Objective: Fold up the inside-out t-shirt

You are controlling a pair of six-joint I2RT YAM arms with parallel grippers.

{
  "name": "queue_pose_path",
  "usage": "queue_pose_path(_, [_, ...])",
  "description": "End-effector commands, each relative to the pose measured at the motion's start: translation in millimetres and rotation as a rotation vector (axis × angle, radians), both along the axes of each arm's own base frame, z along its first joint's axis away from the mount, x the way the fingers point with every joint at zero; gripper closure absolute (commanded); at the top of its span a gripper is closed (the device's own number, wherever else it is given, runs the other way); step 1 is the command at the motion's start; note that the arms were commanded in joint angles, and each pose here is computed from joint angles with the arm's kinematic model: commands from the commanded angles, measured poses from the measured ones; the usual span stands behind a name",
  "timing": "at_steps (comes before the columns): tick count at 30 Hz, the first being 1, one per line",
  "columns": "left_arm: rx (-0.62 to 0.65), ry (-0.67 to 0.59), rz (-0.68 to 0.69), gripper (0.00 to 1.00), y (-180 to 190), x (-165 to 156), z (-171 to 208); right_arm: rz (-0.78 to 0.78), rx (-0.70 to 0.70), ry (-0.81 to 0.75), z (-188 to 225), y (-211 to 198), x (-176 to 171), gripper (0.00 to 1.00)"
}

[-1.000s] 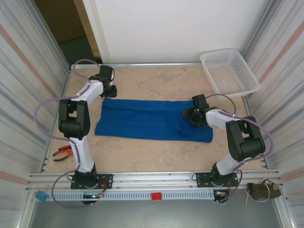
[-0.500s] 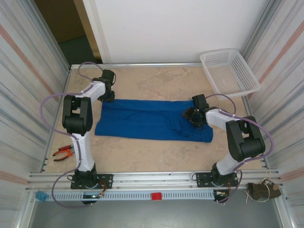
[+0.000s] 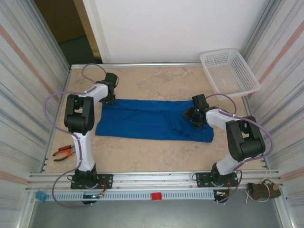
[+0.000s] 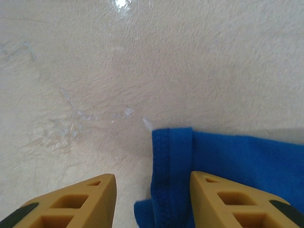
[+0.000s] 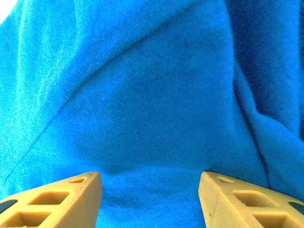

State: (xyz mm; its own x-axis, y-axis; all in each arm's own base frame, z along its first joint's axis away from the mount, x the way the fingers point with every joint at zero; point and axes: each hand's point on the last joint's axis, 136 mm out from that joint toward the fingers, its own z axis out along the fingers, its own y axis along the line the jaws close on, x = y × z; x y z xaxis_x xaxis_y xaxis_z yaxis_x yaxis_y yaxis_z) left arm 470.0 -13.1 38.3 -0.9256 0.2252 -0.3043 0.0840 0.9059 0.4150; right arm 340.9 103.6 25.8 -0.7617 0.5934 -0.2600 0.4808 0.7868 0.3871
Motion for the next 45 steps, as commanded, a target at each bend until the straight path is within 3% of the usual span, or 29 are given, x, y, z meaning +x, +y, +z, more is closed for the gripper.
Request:
queue_pose_path(1, [0.062, -0.125, -0.015, 0.56, 1.5, 10.9, 38.0, -0.063, -0.088, 0.155, -28.7, -25.0, -31.9, 0.44])
queue_pose_path(7, [0.091, -0.175, -0.084, 0.59, -14.3, 16.4, 45.6, -0.066, -0.095, 0.153, -27.0, -26.6, -32.3, 0.44])
queue_pose_path(17, [0.061, -0.081, -0.053, 0.72, -11.1, 6.9, 13.5, -0.071, -0.098, 0.157, -27.2, -27.5, -32.8, 0.44])
queue_pose_path(29, [-0.016, 0.025, -0.017, 0.72, -6.7, -4.1, -18.2, -0.090, -0.106, 0.162, -25.3, -31.9, -30.9, 0.44])
queue_pose_path(31, [-0.016, 0.035, -0.023, 0.81, -7.7, -4.2, -22.4, -0.093, -0.108, 0.164, -24.8, -32.8, -31.4, 0.44])
queue_pose_path(33, [-0.022, 0.044, -0.028, 0.98, -9.2, -4.7, -24.8, -0.096, -0.112, 0.164, -24.4, -33.8, -32.2, 0.44])
queue_pose_path(34, [-0.029, 0.046, -0.027, 1.00, -10.2, -4.9, -24.6, -0.098, -0.113, 0.164, -24.3, -34.7, -32.5, 0.44])
queue_pose_path(40, [-0.246, -0.016, 0.047, 1.00, -21.3, 1.5, 6.9, -0.115, -0.119, 0.164, -23.5, -37.3, -33.2, 0.44])
queue_pose_path(45, [-0.617, -0.081, 0.257, 1.00, -13.7, 8.6, 31.5, -0.130, -0.132, 0.169, -23.0, -40.8, -34.7, 0.44])
